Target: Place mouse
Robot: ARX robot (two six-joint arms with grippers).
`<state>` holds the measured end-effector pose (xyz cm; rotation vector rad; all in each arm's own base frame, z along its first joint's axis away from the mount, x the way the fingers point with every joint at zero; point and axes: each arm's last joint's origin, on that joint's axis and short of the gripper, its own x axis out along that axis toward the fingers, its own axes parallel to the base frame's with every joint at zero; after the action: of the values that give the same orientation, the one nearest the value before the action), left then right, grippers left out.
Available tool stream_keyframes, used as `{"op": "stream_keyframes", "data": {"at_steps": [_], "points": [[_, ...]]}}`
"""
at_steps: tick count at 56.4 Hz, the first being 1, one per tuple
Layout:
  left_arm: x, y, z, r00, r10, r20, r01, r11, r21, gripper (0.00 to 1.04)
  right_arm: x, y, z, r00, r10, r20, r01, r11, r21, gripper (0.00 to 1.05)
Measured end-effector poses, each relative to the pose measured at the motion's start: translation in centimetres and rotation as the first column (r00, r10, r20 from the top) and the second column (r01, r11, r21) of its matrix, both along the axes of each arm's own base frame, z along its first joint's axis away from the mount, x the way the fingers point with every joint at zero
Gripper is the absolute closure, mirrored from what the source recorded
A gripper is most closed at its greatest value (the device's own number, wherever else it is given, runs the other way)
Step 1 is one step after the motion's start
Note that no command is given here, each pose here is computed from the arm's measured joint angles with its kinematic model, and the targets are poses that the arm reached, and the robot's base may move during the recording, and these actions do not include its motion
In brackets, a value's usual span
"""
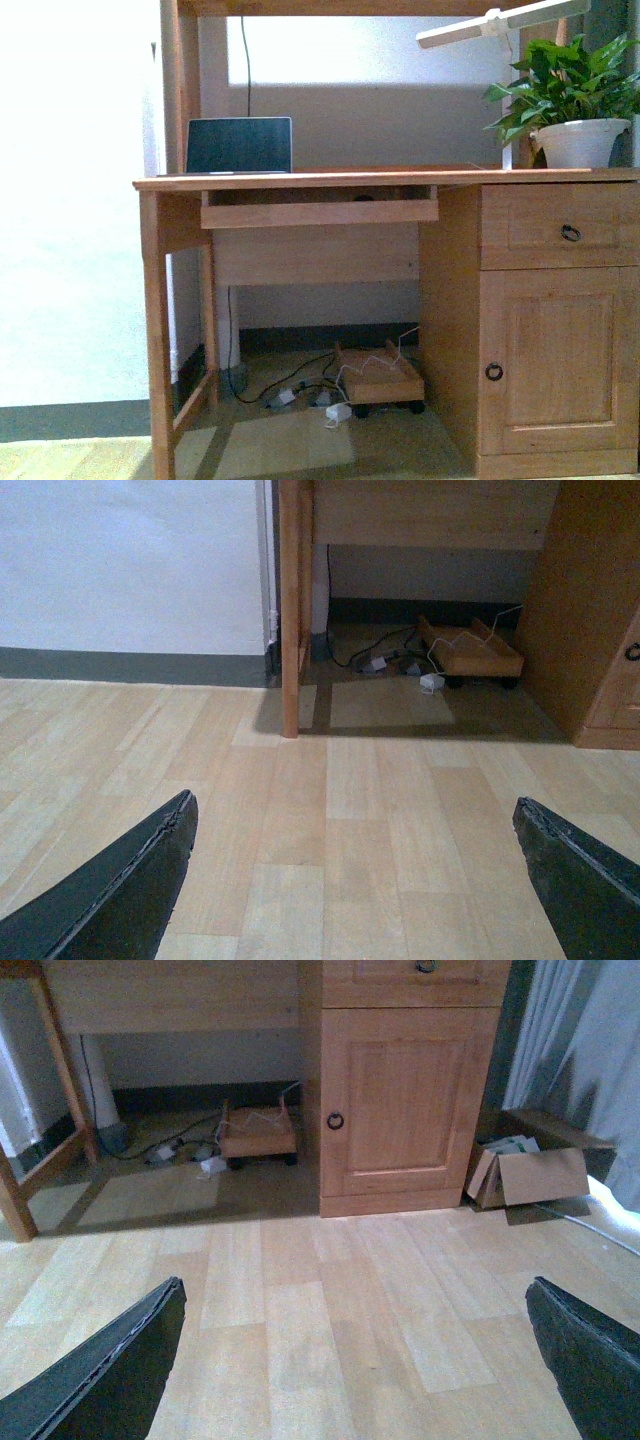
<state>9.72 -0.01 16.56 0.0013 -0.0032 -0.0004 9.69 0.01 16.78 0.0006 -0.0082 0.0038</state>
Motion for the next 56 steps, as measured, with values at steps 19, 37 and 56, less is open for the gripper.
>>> {"op": "stream_keyframes", "data": {"at_steps": [19,37,56], "points": [[0.00,0.00,0.00,1.000,0.000,0.000,0.000,1.000,0.000,0.07,0.00,0.00,0.00,1.000,0.000,0.000,0.000,1.000,0.000,0.00],[0.00,0.00,0.00,1.000,0.000,0.000,0.000,1.000,0.000,0.07,0.00,0.00,0.00,1.000,0.000,0.000,0.000,1.000,0.000,0.00],[0.00,0.00,0.00,1.000,0.000,0.000,0.000,1.000,0.000,0.07,0.00,0.00,0.00,1.000,0.000,0.000,0.000,1.000,0.000,0.00]]}}
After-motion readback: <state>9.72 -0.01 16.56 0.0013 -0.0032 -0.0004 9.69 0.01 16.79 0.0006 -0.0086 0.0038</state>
